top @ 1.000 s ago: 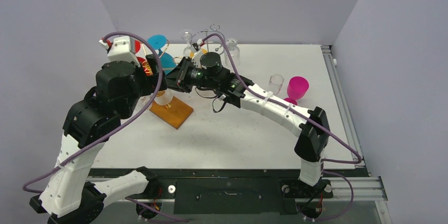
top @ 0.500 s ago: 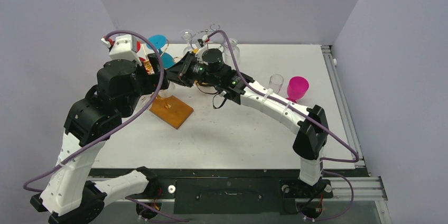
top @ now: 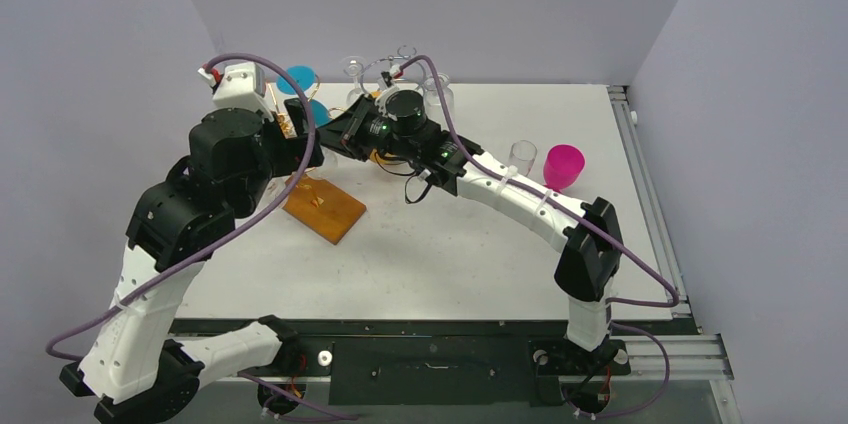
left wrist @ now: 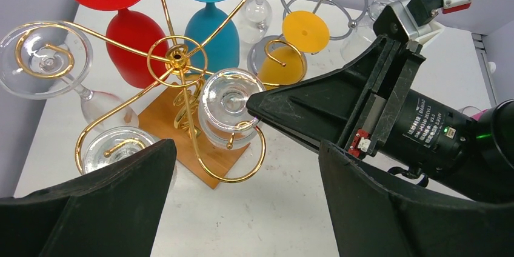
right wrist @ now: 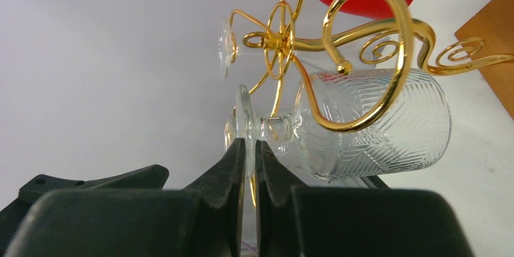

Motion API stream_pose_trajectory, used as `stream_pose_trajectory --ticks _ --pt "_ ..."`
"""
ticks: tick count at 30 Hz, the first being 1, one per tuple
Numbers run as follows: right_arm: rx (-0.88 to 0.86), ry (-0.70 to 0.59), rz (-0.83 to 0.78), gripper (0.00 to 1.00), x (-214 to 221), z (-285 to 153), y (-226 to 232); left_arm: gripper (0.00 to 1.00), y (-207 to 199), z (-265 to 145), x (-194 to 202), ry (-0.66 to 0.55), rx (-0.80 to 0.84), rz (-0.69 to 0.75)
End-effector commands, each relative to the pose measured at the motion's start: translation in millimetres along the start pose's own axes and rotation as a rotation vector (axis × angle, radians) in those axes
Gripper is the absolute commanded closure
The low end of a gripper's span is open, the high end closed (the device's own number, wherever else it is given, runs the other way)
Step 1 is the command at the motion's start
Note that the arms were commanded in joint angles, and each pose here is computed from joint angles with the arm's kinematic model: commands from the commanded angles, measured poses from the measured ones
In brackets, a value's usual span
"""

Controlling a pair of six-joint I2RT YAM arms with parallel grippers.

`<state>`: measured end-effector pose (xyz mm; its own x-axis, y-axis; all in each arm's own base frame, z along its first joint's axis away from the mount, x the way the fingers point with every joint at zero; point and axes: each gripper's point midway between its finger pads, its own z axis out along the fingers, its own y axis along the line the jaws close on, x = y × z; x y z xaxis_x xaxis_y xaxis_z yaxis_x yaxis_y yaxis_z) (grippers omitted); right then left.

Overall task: Take the wine glass off the wine glass rack
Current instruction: Pick up the wine glass from the wine rack.

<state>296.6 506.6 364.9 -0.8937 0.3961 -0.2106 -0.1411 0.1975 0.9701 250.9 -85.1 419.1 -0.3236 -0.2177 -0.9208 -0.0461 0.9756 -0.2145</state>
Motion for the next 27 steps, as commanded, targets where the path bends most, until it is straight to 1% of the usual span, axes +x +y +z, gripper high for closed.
stream_pose_trajectory --ticks 1,12,27 --pt "-0.19 -0.116 -0.033 1.0 -30.2 -33.0 69.3 0.15 -9.3 -4.8 -22.5 -0.062 0.045 -0.037" --pt "-0.198 -0.14 -0.036 1.0 -36.2 -51.8 71.0 0.15 -17.3 1.1 -19.3 -0.047 0.065 -0.037" --pt "-0.201 -0.127 -0.04 1.0 -28.5 -75.4 66.6 0.15 -33.4 5.5 -15.6 -0.026 0.13 -0.052"
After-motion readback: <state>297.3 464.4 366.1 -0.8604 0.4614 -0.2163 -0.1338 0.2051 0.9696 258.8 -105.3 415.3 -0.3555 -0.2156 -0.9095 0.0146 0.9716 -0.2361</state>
